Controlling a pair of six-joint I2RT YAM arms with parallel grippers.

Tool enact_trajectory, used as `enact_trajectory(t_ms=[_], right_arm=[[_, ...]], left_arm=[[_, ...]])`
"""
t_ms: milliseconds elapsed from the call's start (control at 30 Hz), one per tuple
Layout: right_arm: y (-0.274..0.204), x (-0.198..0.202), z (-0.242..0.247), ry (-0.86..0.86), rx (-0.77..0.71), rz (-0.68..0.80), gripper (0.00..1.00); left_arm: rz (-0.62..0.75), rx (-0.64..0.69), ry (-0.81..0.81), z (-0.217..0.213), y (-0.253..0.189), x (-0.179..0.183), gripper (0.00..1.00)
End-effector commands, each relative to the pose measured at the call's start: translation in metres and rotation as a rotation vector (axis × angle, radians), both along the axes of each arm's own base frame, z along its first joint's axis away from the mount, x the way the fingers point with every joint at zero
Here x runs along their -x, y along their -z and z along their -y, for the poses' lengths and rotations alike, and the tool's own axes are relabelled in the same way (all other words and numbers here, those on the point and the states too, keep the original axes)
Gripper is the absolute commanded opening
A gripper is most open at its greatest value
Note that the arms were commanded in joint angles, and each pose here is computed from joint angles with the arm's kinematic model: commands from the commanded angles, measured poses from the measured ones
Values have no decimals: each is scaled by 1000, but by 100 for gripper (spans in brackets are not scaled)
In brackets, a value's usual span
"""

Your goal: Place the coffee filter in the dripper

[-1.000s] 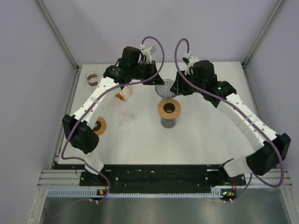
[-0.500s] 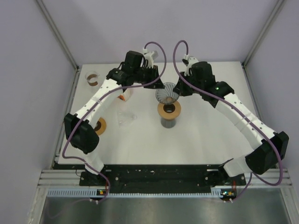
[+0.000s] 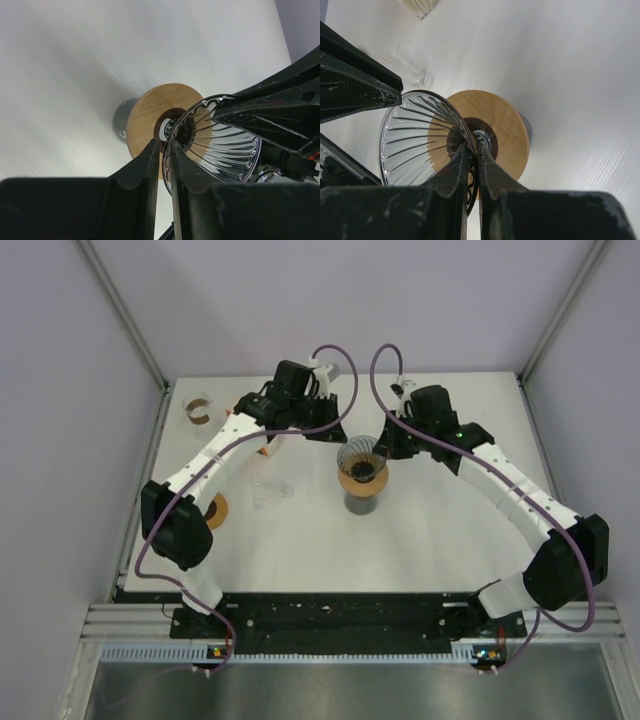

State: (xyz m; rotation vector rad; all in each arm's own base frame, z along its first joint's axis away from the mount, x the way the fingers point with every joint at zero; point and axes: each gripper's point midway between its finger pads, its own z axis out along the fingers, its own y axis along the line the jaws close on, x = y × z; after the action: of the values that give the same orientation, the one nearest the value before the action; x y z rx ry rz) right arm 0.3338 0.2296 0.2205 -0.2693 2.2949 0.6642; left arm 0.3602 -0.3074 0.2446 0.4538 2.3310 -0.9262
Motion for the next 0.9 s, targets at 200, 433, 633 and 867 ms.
enact_trajectory(t_ms=[200, 433, 633, 867], right_arm=[[-9, -14, -9, -18, -109, 46, 0], [21, -11, -2, -14, -53, 5, 0], [51, -6, 5, -5, -5, -45, 0], [78, 2, 8, -17, 12, -75, 0]], left_arm=[[3, 6, 20, 8, 3, 5, 6], [-51, -17, 23, 8, 31, 12, 0], [-63, -39, 22, 4, 46, 16, 0], [-72, -86, 4, -8, 75, 21, 0]])
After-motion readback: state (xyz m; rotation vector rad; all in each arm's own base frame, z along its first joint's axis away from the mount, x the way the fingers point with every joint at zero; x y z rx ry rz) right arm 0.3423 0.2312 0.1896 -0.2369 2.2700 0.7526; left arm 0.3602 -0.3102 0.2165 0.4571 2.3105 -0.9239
